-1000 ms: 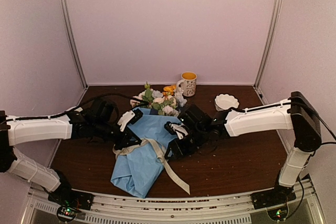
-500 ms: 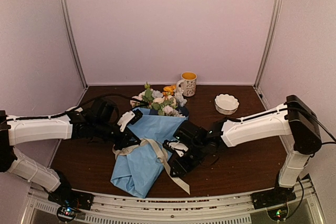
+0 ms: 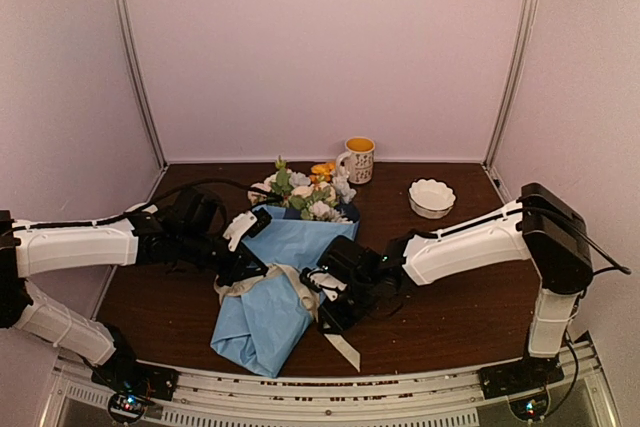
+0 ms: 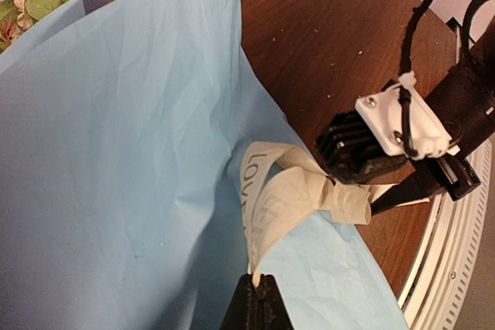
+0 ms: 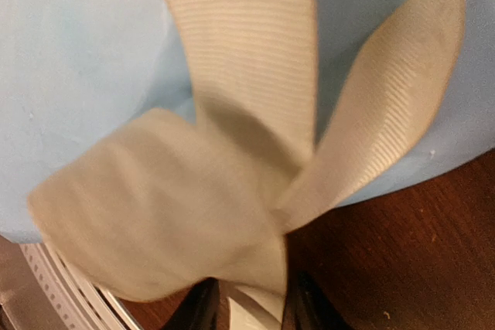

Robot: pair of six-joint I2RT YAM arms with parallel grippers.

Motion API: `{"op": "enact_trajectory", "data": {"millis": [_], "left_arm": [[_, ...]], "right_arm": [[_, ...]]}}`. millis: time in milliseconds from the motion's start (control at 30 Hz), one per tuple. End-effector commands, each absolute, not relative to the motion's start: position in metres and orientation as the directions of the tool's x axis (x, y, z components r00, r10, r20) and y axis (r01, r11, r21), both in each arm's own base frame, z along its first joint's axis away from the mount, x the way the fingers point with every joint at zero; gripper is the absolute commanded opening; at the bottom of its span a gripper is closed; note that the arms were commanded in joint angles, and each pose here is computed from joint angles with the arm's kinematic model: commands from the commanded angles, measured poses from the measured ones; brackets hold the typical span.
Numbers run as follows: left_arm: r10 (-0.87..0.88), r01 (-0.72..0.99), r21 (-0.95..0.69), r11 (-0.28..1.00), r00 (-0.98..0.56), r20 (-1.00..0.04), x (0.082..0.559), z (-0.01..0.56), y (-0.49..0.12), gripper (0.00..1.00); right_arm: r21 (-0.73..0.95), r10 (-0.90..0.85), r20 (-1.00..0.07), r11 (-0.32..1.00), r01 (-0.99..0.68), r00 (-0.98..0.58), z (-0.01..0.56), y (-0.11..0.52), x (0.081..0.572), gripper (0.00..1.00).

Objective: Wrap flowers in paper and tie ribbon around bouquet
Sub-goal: Cross the ribbon over the folded bouquet.

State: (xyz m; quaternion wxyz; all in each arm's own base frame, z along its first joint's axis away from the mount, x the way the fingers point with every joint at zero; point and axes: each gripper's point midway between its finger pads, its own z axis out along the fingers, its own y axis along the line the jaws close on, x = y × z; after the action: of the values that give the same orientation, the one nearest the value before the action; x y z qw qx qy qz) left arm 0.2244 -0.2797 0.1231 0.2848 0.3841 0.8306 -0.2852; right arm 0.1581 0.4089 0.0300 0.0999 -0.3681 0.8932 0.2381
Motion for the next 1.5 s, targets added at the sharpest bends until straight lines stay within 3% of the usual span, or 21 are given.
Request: {"op": "enact_trajectory", "data": {"millis": [0, 33, 67, 267, 433, 533, 667, 1000, 1467], "left_arm": [[0.478, 0.810, -0.234, 0.538, -0.521, -0.707, 0.228, 0.128, -0.282, 0.00], [0.479, 0.810, -0.233, 0.538, -0.522, -0.706, 0.228, 0.128, -0.282, 0.00], [0.478, 0.809, -0.231, 0.540, -0.521, -0.707, 0.229, 0.128, -0.281, 0.00], [0.481, 0.809, -0.231, 0.541, -0.522, -0.704, 0.229, 0.126, -0.282, 0.00], [0.472, 0.803, -0.238, 0.546, -0.529, -0.705, 0.230, 0.123, -0.282, 0.00], [0.463, 0.800, -0.236, 0.551, -0.529, -0.712, 0.232, 0.126, -0.283, 0.00], [0.444, 0.796, -0.225, 0.562, -0.520, -0.730, 0.236, 0.136, -0.282, 0.00], [0.400, 0.799, -0.224, 0.558, -0.496, -0.771, 0.236, 0.152, -0.282, 0.00], [0.399, 0.831, -0.265, 0.488, -0.483, -0.780, 0.221, 0.150, -0.288, 0.00]], "right_arm": [[0.348, -0.601, -0.378, 0.613, -0.710, -0.704, 0.030, 0.419, 0.162, 0.14], [0.351, -0.601, -0.379, 0.610, -0.711, -0.703, 0.032, 0.419, 0.161, 0.04], [0.355, -0.604, -0.380, 0.605, -0.713, -0.701, 0.034, 0.419, 0.160, 0.00], [0.397, -0.643, -0.421, 0.504, -0.767, -0.640, 0.059, 0.416, 0.140, 0.00], [0.532, -0.543, -0.624, 0.231, -0.814, -0.562, 0.134, 0.457, 0.116, 0.00], [0.573, -0.444, -0.685, 0.160, -0.804, -0.577, 0.169, 0.489, 0.124, 0.00], [0.580, -0.425, -0.646, 0.268, -0.769, -0.635, 0.155, 0.513, 0.151, 0.00], [0.616, -0.254, -0.554, 0.515, -0.596, -0.793, 0.110, 0.503, 0.214, 0.00], [0.705, -0.029, -0.482, 0.580, -0.407, -0.876, 0.101, 0.513, 0.262, 0.00]]}}
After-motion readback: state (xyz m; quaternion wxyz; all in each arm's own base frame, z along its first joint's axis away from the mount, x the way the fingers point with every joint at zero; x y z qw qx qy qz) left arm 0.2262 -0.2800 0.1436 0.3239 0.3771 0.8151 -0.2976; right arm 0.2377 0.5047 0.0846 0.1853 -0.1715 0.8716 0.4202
